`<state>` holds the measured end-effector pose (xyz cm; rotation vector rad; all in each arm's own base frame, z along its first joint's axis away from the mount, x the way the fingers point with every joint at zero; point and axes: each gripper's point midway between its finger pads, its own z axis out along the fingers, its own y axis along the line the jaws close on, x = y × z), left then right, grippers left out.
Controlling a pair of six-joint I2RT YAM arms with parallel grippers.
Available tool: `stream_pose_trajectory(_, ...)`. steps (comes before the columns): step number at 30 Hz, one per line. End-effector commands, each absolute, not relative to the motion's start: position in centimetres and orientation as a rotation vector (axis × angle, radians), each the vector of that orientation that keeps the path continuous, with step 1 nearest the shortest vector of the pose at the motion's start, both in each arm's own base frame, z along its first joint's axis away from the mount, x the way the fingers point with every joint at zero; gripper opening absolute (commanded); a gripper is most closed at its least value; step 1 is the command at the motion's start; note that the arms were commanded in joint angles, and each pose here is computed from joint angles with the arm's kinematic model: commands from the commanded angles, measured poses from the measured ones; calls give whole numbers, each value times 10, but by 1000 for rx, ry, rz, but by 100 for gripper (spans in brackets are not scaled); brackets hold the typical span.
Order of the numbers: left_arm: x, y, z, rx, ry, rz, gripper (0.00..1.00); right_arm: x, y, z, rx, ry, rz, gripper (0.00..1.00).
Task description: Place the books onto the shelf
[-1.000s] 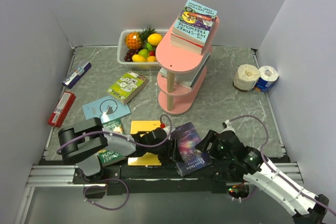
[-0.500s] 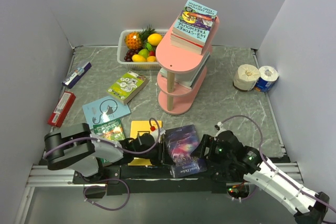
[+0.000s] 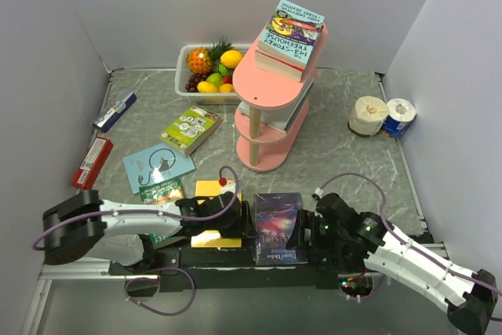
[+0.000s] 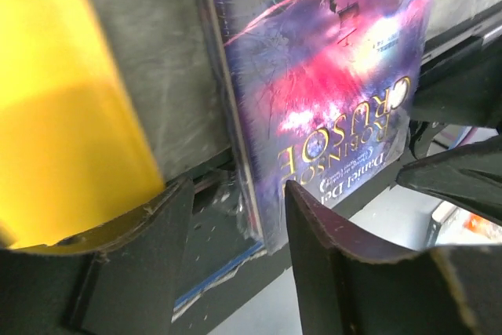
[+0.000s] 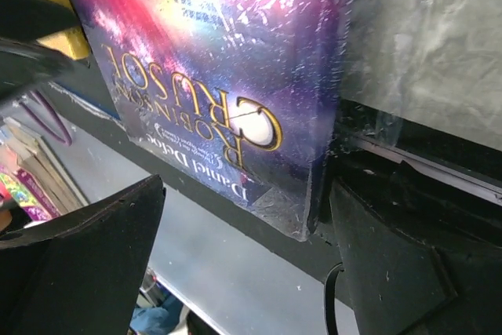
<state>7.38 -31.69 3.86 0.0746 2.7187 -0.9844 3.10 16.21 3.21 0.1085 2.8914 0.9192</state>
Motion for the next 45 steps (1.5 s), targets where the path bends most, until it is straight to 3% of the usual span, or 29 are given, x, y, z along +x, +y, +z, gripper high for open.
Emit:
stream_pose_trajectory(1,88,-303,56,70,2643,-896,57,20,162,27,59,2929,947,93)
stream_pose_trajectory(16,70,-324,-7,170,2754,-960,47,69,186,17,264,2523,1189,93)
stream_pose_trajectory(21,63,-321,-21,160,2789,-966,45,74,186,24,258,2472,1195,89)
stream_pose_trajectory(30,74,-320,0,190,2730,-923,45,76,186,59,146,2383,1226,52)
stream_pose_trajectory(33,79,-320,11,207,2707,-904,46,74,185,66,93,2393,1206,25)
stream_pose_trajectory(34,80,-320,14,221,2701,-895,46,73,183,68,71,2394,1191,10)
stream_pose_trajectory(36,85,-317,27,223,2681,-862,46,76,180,89,60,2348,1190,0)
stream_pose_trajectory(45,145,-267,161,18,2360,-748,52,102,117,210,277,2042,1019,0)
